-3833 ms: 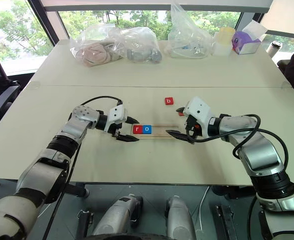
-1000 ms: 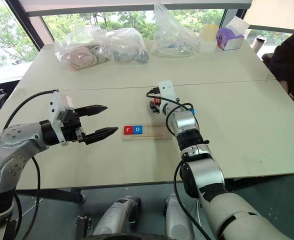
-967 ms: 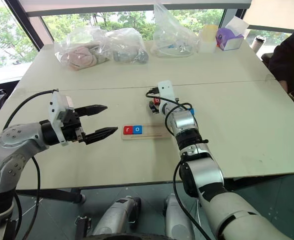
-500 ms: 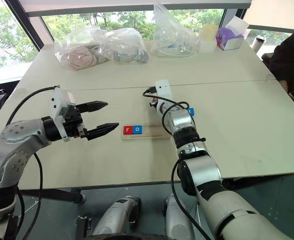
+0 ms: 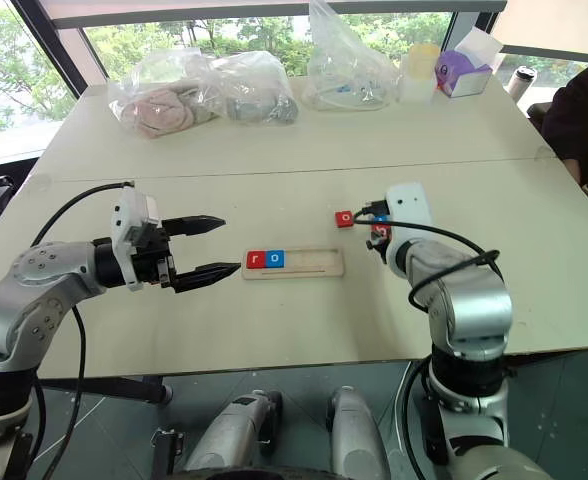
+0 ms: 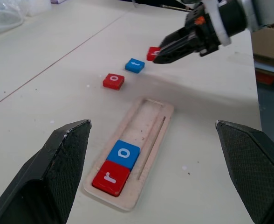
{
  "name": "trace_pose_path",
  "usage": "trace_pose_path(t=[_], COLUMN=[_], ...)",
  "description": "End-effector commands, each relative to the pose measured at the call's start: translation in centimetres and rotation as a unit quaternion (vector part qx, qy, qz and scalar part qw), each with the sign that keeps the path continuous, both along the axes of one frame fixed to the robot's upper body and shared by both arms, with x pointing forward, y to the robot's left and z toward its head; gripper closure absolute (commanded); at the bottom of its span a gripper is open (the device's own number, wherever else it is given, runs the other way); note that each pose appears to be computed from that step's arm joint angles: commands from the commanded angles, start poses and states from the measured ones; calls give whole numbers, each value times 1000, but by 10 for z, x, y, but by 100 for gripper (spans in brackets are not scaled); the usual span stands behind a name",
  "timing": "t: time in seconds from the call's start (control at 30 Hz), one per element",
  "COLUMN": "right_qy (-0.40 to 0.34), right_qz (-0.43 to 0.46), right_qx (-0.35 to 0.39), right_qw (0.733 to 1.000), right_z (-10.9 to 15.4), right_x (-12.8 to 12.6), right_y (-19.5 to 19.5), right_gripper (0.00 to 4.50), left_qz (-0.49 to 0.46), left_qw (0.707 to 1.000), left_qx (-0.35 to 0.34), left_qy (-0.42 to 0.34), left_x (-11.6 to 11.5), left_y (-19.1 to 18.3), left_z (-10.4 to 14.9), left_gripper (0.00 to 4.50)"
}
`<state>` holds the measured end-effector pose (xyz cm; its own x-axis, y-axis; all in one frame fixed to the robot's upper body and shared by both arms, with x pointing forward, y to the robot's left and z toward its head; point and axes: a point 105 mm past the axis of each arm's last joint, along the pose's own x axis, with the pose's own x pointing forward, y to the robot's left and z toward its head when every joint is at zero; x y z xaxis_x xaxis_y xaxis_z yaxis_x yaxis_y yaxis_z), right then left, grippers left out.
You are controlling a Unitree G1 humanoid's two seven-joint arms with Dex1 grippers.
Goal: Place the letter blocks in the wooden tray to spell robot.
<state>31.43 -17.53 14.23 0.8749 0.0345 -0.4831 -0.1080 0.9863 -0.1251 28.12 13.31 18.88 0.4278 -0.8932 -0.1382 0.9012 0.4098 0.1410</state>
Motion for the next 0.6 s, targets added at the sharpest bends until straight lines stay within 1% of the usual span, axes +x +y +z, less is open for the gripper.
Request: trace_pose_path(t=[0.03,0.2,0.4,0.47,0.5,0.57,0.6], right_qy=[-2,21,20,21,21,17,7], right_qz=[-14,-26,-27,-23,-19,-3,40], right_qx=[-1,26,21,21,21,18,16], right_qw=[1000,999,999,999,999,1000,999], right_z=[-4,-22,-31,-32,-32,-29,-19], right_x=[-9,-10,-1,0,0,1,2], right_y=[-4,2,6,7,7,8,12], right_gripper=[332,332,332,229,192,100,51], left_qz=[-13,-18,-10,-7,-5,-2,0], left_qw=[1000,999,999,999,999,999,999], left_qx=[9,16,20,20,21,22,22], left_qy=[-24,-27,-31,-30,-30,-29,-28], left_x=[3,5,4,2,2,0,0], left_y=[-2,-3,0,1,1,2,3], left_z=[8,8,9,10,9,9,9], left_gripper=[0,0,0,0,0,0,0])
